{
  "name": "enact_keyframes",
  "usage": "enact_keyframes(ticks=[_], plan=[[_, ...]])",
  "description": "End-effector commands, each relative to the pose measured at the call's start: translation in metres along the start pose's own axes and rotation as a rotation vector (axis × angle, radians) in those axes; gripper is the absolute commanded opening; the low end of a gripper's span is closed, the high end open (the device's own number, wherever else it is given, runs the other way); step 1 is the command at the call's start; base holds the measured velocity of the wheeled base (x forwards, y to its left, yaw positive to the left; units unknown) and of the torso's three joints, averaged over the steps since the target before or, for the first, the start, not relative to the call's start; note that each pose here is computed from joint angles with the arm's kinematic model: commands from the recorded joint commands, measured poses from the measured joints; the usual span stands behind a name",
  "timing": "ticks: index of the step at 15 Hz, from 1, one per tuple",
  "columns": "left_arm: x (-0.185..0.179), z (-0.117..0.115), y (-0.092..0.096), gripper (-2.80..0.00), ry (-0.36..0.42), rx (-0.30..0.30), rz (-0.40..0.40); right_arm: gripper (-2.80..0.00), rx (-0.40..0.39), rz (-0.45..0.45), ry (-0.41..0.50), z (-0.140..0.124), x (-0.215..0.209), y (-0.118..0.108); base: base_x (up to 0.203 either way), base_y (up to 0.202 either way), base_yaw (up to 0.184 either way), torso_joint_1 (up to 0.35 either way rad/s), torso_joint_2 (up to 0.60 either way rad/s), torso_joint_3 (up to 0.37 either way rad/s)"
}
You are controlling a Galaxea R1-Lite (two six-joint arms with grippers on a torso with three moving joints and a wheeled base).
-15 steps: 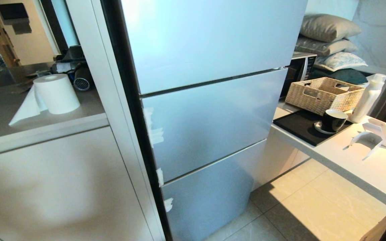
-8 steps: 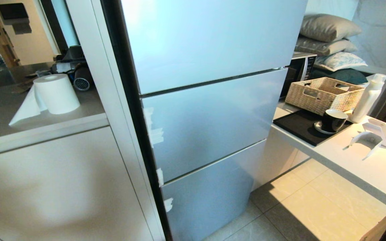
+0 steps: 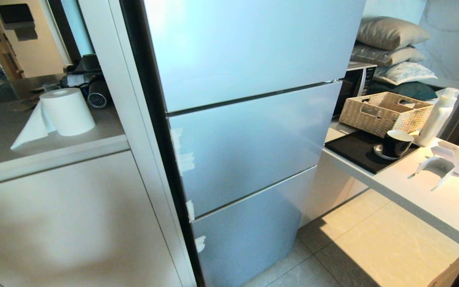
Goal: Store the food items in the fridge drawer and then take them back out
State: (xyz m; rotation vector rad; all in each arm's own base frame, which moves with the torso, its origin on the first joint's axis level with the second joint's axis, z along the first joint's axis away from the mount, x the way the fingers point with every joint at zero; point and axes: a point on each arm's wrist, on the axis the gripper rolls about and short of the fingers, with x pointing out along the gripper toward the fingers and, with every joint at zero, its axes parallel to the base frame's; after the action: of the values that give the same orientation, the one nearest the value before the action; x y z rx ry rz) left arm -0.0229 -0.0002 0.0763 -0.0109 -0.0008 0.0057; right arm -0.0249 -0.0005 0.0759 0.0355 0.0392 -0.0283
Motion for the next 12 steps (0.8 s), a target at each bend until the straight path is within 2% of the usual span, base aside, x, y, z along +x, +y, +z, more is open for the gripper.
enact_keyframes(ticks=[1,7,8,9,10,12], plan=[[0.000,0.000,0.000,-2.80,-0.012,-0.003,0.000,-2.80,-0.001,0.000,0.002,0.000,0.000,0.000,0.000,0.000,0.000,0.000,0.00,0.000],[0.000,0.003,0.000,-2.80,-0.030,0.011,-0.002,-2.80,0.000,0.000,0.000,0.000,0.000,0.000,0.000,0.000,0.000,0.000,0.00,0.000],[-0.004,0.016,0.000,-2.80,-0.074,0.001,-0.006,-2.80,0.000,0.000,0.002,0.000,0.000,0.000,0.000,0.000,0.000,0.000,0.00,0.000],[-0.010,0.039,-0.001,-2.80,-0.135,-0.014,-0.010,-2.80,0.001,0.000,0.002,0.000,0.000,0.000,0.000,0.000,0.000,0.000,0.00,0.000],[-0.012,0.061,-0.001,-2.80,-0.160,-0.026,-0.013,-2.80,0.001,0.000,0.002,0.000,0.000,0.000,0.000,0.000,0.000,0.000,0.00,0.000],[0.004,0.085,-0.001,-2.80,-0.081,-0.074,-0.026,-2.80,-0.001,0.000,0.002,0.000,0.000,0.000,0.000,0.000,0.000,0.000,0.00,0.000]])
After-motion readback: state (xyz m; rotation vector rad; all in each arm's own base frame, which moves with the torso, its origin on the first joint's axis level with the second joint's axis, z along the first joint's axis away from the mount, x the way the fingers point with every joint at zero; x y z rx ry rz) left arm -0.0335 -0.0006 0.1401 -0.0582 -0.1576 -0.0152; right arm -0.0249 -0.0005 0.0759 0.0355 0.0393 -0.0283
